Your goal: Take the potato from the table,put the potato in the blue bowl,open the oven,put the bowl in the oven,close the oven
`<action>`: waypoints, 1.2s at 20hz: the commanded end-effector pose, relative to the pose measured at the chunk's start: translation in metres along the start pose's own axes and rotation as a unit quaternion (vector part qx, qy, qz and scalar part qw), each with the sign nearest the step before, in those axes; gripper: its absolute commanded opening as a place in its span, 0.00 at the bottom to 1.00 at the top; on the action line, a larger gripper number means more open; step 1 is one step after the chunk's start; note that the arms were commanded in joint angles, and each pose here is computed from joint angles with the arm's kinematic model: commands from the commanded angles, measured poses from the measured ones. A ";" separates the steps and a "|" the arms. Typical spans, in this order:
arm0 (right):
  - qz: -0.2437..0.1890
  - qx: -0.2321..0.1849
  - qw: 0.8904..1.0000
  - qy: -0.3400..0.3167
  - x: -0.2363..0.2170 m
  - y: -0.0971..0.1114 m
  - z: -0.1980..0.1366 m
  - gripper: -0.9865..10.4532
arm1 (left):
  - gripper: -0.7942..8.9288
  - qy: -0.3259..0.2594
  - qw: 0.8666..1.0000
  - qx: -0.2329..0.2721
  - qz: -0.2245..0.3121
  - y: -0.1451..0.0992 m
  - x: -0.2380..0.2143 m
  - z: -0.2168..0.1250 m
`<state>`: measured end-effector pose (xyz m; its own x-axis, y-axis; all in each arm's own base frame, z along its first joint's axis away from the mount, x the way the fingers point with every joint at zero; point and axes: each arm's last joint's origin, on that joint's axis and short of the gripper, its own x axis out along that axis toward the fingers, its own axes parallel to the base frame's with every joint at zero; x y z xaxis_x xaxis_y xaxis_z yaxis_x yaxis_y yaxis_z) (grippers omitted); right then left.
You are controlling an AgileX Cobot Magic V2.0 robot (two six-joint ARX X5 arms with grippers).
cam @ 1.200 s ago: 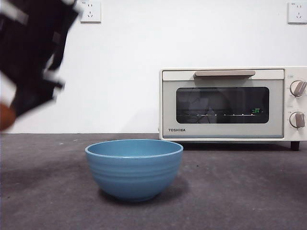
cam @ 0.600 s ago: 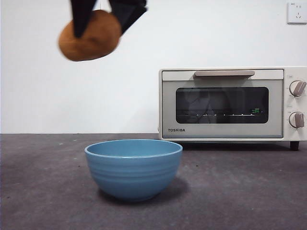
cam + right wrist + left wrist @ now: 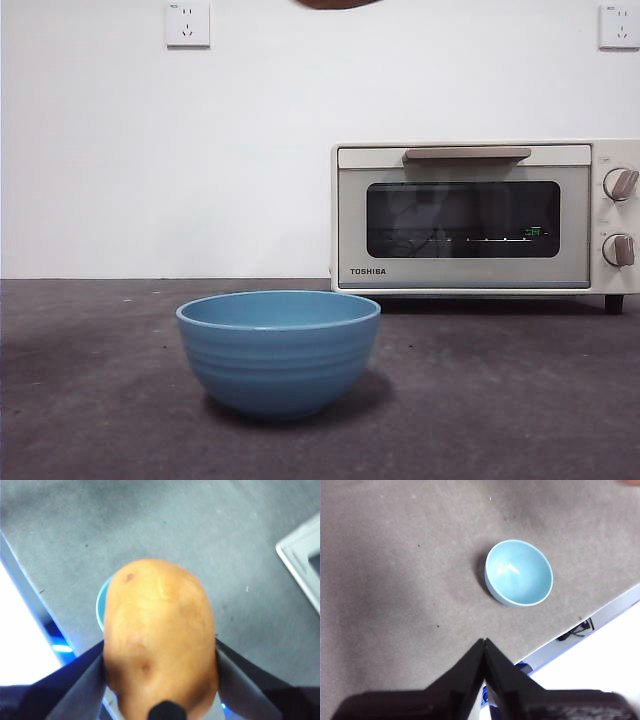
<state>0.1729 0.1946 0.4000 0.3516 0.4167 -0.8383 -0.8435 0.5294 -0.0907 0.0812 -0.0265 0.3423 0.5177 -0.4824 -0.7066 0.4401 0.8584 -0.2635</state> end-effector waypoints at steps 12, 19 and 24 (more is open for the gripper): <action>0.102 0.185 0.976 -0.052 0.129 -0.011 -0.077 0.08 | 0.08 -0.032 0.999 0.027 0.010 0.005 0.009 0.017; 0.121 0.178 0.977 -0.010 0.176 -0.002 -0.072 0.09 | 0.08 -0.016 0.999 0.019 0.040 0.010 0.017 0.023; 0.071 0.147 0.987 0.006 0.188 0.021 -0.065 0.23 | 0.08 0.003 0.999 0.013 0.039 0.014 0.026 0.027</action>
<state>0.1938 0.2342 0.2060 0.2232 0.4959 -0.8392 -0.7372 0.6491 0.1875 0.1216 -0.0319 0.3378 0.5411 -0.4087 -0.7350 0.4052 0.8925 -0.1980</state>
